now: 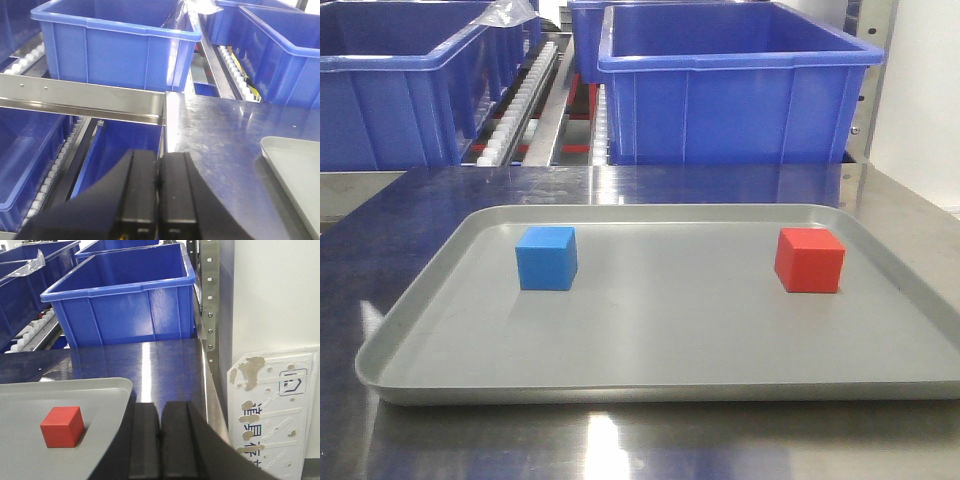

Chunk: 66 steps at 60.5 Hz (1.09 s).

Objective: Sort and place red and blue blocks on shelf

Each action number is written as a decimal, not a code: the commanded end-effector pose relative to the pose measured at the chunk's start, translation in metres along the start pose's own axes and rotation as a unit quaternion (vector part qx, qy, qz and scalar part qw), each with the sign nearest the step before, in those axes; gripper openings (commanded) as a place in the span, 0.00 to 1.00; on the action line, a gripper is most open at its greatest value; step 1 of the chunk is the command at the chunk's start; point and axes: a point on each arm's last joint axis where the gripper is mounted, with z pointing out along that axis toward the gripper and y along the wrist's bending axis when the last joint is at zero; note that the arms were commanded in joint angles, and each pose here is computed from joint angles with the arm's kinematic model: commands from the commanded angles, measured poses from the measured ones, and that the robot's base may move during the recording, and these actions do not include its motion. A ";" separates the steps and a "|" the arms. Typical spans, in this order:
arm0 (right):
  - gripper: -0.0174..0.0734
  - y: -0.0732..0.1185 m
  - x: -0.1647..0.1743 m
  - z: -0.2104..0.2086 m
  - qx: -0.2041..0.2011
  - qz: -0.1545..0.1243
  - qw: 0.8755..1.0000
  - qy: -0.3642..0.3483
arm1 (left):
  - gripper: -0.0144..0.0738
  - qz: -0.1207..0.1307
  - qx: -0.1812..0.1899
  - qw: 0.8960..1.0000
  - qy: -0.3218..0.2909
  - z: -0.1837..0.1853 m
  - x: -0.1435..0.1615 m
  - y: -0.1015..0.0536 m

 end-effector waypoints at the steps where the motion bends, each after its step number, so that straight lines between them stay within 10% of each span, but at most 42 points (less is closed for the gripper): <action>1: 0.26 0.002 -0.016 -0.003 -0.008 -0.008 0.998 -0.063 | 0.32 -0.003 0.009 0.999 -0.038 0.000 -0.001 -0.001; 66: 0.26 0.003 -0.018 -0.003 -0.009 -0.008 0.997 -0.073 | 0.32 -0.003 0.009 0.999 -0.038 0.000 -0.001 -0.001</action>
